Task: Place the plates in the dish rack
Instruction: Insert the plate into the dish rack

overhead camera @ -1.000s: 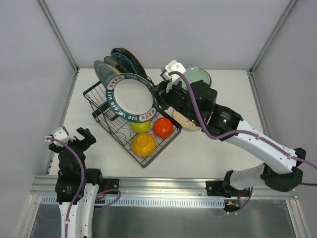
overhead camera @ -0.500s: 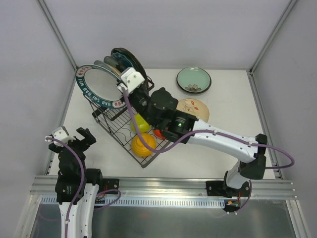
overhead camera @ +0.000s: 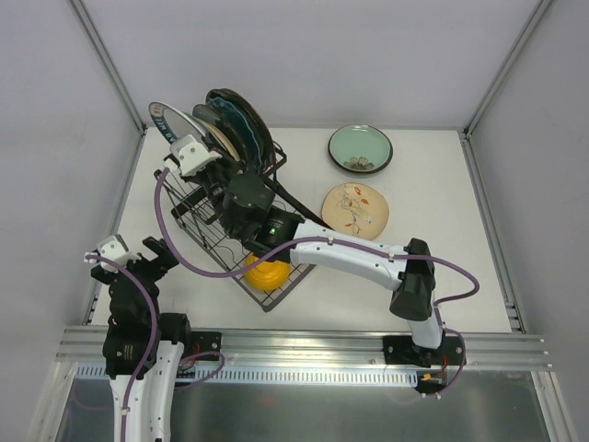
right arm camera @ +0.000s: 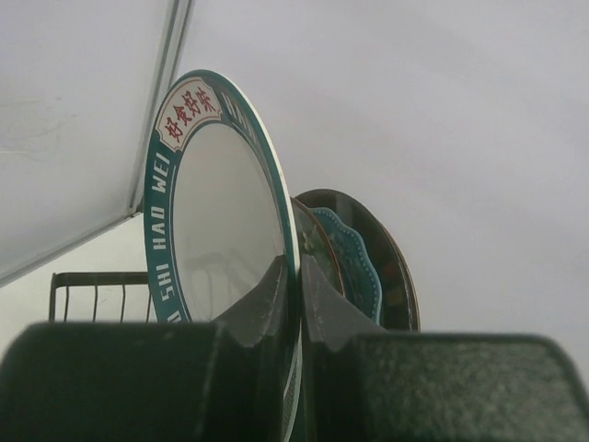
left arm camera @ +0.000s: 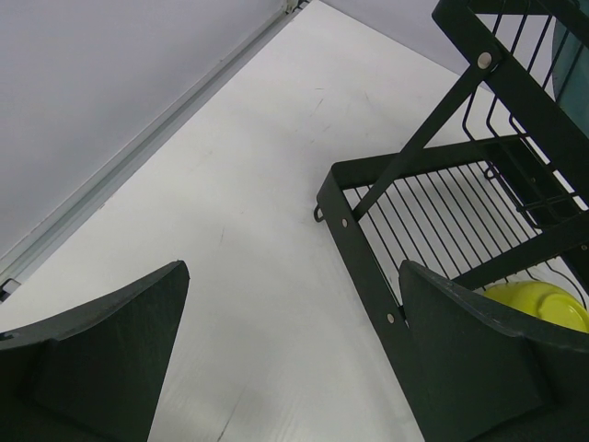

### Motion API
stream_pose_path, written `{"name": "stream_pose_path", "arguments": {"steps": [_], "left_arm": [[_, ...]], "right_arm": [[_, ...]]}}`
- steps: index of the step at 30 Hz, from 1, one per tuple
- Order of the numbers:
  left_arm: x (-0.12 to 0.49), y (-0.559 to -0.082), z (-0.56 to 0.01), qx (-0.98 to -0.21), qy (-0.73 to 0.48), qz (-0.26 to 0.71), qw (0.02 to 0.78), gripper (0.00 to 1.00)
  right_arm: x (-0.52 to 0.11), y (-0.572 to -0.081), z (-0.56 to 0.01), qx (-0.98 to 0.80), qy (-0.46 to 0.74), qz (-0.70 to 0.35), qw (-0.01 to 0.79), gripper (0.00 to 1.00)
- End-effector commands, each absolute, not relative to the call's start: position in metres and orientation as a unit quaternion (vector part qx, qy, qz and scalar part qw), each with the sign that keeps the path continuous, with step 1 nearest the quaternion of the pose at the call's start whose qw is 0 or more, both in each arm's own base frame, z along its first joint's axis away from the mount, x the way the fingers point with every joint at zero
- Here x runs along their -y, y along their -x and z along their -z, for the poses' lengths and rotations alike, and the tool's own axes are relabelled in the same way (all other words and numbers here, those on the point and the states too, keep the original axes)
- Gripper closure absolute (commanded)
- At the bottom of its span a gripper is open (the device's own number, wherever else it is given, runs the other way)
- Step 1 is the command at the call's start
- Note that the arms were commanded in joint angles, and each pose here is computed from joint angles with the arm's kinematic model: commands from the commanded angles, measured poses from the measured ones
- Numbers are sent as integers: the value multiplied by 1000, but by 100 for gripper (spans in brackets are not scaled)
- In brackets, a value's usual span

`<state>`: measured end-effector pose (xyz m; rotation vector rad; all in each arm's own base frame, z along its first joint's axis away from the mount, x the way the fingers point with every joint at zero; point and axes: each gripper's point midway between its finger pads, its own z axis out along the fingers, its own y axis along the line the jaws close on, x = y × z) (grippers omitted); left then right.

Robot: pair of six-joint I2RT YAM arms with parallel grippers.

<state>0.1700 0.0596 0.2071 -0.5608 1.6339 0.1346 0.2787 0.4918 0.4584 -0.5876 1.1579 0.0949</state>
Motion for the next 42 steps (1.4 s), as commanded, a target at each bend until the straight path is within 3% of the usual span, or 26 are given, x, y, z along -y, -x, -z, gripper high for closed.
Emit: {"name": "stream_pose_path", "arguments": {"steps": [1, 30, 42], "left_arm": [[-62, -156, -232, -663, 251, -46, 704, 1], [-62, -156, -232, -662, 251, -46, 705, 1], [-62, -156, -232, -662, 251, -46, 705, 1]], "right_arm": [[-459, -276, -523, -513, 177, -46, 839, 100], [-480, -287, -432, -586, 214, -37, 780, 99], [-476, -291, -426, -594, 191, -19, 781, 99]]}}
